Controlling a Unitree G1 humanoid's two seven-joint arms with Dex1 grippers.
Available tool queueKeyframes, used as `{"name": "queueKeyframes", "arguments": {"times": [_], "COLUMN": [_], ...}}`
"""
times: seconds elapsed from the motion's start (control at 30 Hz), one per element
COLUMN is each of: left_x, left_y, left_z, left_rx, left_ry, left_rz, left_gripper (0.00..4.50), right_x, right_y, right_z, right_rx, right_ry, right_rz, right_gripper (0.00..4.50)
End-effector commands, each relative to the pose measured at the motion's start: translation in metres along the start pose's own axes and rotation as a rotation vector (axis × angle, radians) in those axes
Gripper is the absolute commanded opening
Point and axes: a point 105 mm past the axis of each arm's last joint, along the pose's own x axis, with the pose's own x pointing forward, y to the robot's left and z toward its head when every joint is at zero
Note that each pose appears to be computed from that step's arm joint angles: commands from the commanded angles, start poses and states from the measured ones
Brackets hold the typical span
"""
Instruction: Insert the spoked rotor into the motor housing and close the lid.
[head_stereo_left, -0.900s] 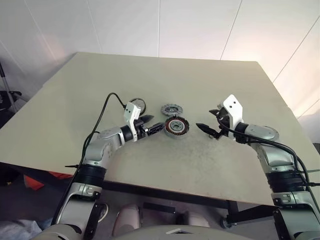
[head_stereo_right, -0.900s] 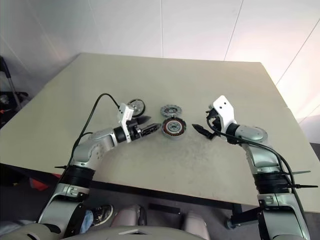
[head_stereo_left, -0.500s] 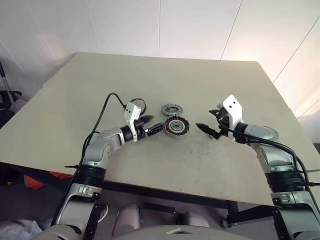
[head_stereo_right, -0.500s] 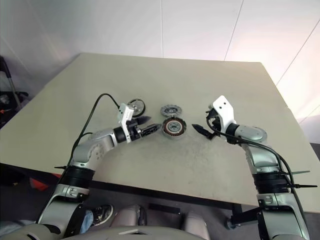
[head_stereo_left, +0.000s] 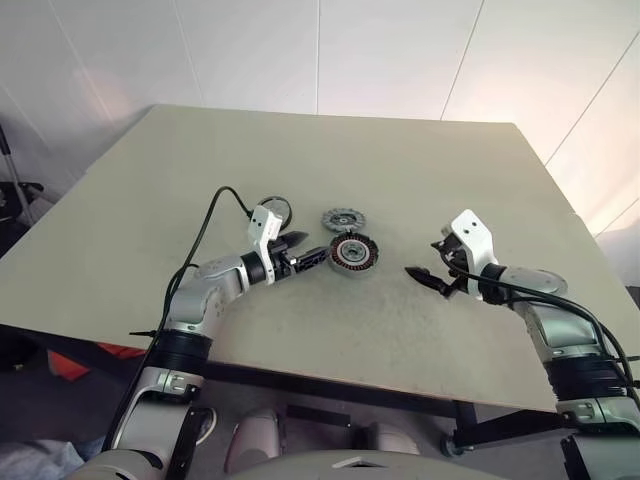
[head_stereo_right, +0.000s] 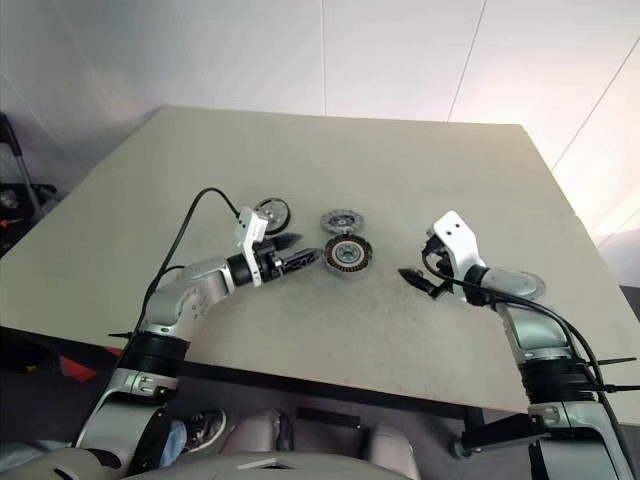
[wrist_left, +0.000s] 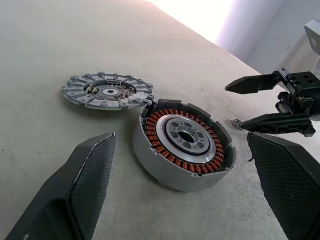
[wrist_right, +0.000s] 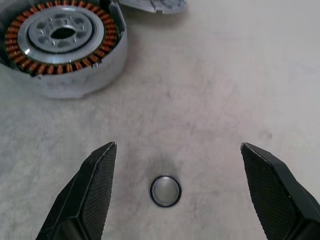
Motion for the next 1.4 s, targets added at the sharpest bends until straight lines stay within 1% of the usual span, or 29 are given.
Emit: {"name": "queueKeyframes", "arguments": {"times": [0.03,0.27,0.37,0.5,0.67,0.7,0.87,0.97,1.1,1.17,1.27,1.4], "left_x": [0.0,0.0,-0.001,-0.001,-0.001,-0.001,-0.001,-0.002,-0.001,0.0,0.0,-0.001], "left_y": [-0.003,-0.002,-0.002,-0.001,-0.001,-0.001,-0.001,0.0,-0.001,-0.001,-0.001,0.0], "left_z": [0.012,0.011,0.011,0.01,0.007,0.007,0.007,0.007,0.008,0.008,0.008,0.01], "left_rx": [0.035,0.04,0.042,0.045,0.048,0.049,0.051,0.051,0.051,0.052,0.054,0.057], "left_ry": [-0.031,-0.024,-0.022,-0.019,-0.008,-0.007,-0.006,-0.008,-0.009,-0.008,-0.007,-0.01], "left_rz": [-0.009,-0.003,-0.002,0.001,0.004,0.004,0.006,0.008,0.006,0.004,0.004,0.008], "left_gripper": [4.48,4.48,4.5,4.5,4.5,4.5,4.5,4.5,4.5,4.5,4.5,4.5], "right_x": [-0.005,-0.006,-0.007,-0.008,-0.01,-0.01,-0.009,-0.006,0.003,0.012,0.028,0.048], "right_y": [-0.005,-0.003,-0.005,-0.006,-0.009,-0.01,-0.01,-0.006,-0.002,0.006,0.018,0.031], "right_z": [0.005,-0.006,-0.012,-0.017,-0.021,-0.021,-0.018,0.005,0.051,0.069,0.081,0.088], "right_rx": [-0.017,0.014,0.01,0.014,0.012,0.011,-0.003,-0.02,-0.041,-0.068,-0.08,-0.069], "right_ry": [-0.006,0.027,0.056,0.073,0.096,0.098,0.089,0.007,-0.121,-0.155,-0.16,-0.157], "right_rz": [-0.015,-0.017,-0.026,-0.026,-0.033,-0.035,-0.037,-0.024,-0.026,-0.013,0.009,0.036], "right_gripper": [4.5,4.5,3.93,2.55,0.67,0.56,0.56,0.56,0.56,0.56,0.56,0.56]}}
